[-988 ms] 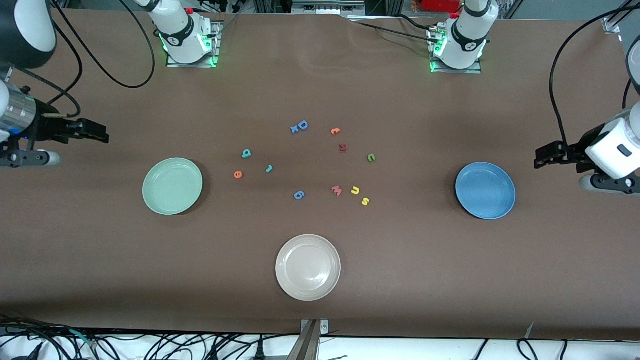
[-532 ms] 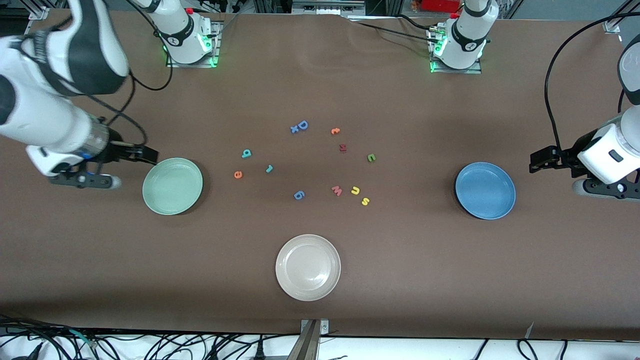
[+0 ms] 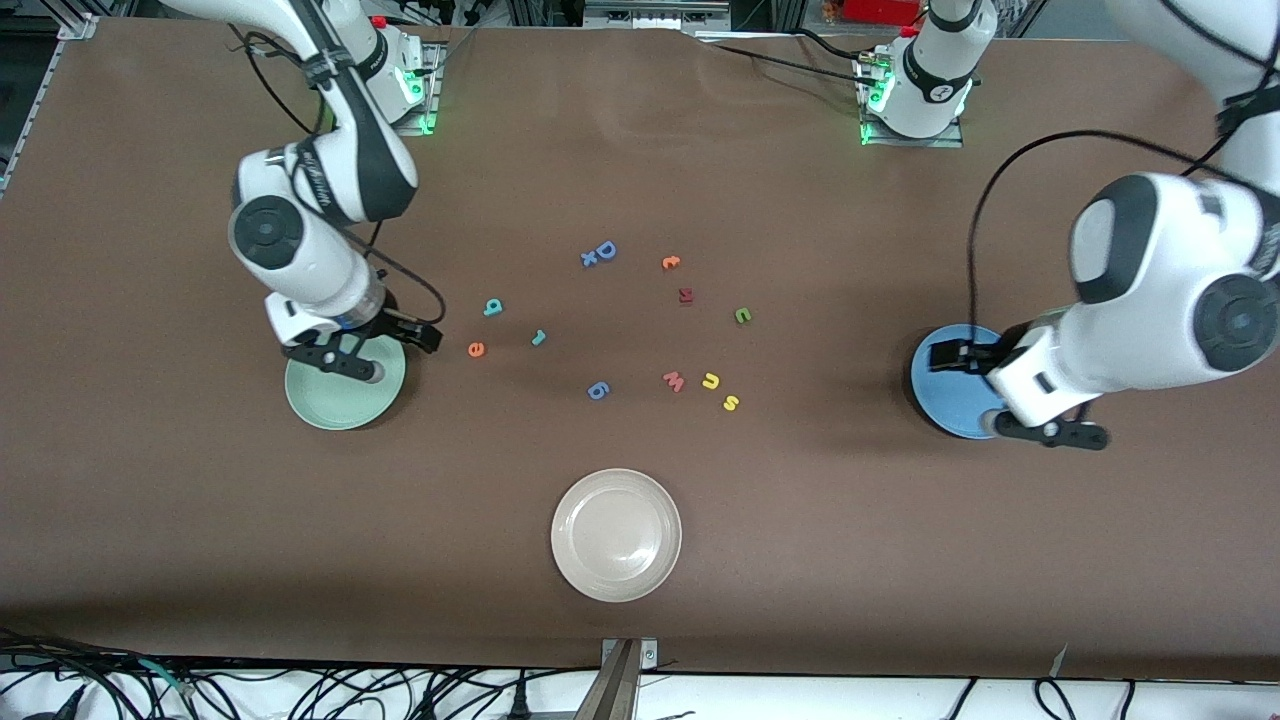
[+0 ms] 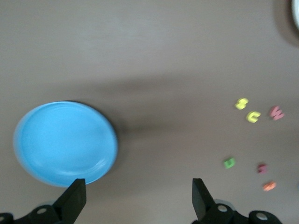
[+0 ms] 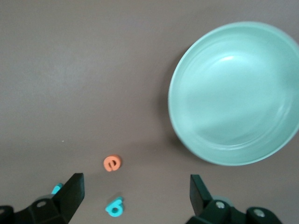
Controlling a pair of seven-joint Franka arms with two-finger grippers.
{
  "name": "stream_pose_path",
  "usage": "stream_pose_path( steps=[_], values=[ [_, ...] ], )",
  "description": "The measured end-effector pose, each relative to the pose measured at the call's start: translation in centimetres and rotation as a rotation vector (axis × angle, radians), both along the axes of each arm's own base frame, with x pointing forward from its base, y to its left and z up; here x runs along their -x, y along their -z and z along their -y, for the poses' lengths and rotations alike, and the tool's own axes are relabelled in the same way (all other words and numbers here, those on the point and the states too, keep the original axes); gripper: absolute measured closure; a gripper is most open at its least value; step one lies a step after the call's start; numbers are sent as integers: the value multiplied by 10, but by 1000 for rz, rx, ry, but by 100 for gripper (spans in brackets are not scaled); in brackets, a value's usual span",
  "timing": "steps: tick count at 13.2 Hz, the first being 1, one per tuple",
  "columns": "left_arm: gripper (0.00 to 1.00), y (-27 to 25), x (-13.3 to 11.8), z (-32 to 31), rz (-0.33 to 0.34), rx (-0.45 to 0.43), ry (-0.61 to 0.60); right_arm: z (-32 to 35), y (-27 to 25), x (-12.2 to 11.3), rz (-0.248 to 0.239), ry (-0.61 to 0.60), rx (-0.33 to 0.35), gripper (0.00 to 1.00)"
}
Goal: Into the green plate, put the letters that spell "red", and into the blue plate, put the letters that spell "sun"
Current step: 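Move the right gripper toward the orange e while the left gripper reaches the yellow s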
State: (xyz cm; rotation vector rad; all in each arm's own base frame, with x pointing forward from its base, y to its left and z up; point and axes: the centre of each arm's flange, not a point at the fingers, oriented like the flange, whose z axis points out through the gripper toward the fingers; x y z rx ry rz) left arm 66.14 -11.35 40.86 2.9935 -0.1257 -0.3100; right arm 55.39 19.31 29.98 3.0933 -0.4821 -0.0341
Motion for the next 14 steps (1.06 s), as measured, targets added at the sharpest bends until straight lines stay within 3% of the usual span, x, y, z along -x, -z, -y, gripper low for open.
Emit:
stream_pose_path(
  steps=[4,6,8,14],
  values=[
    [0,77,6,125,19,-45,-111,-26,31,5,29,13,-11,0],
    [0,108,17,172,27,-70,-182,-35,43,1,93,3,-37,0],
    [0,132,22,188,15,-97,-265,-45,76,7,117,7,-50,0],
    [0,192,24,206,26,-136,-485,-40,120,27,66,25,-28,0]
  ],
)
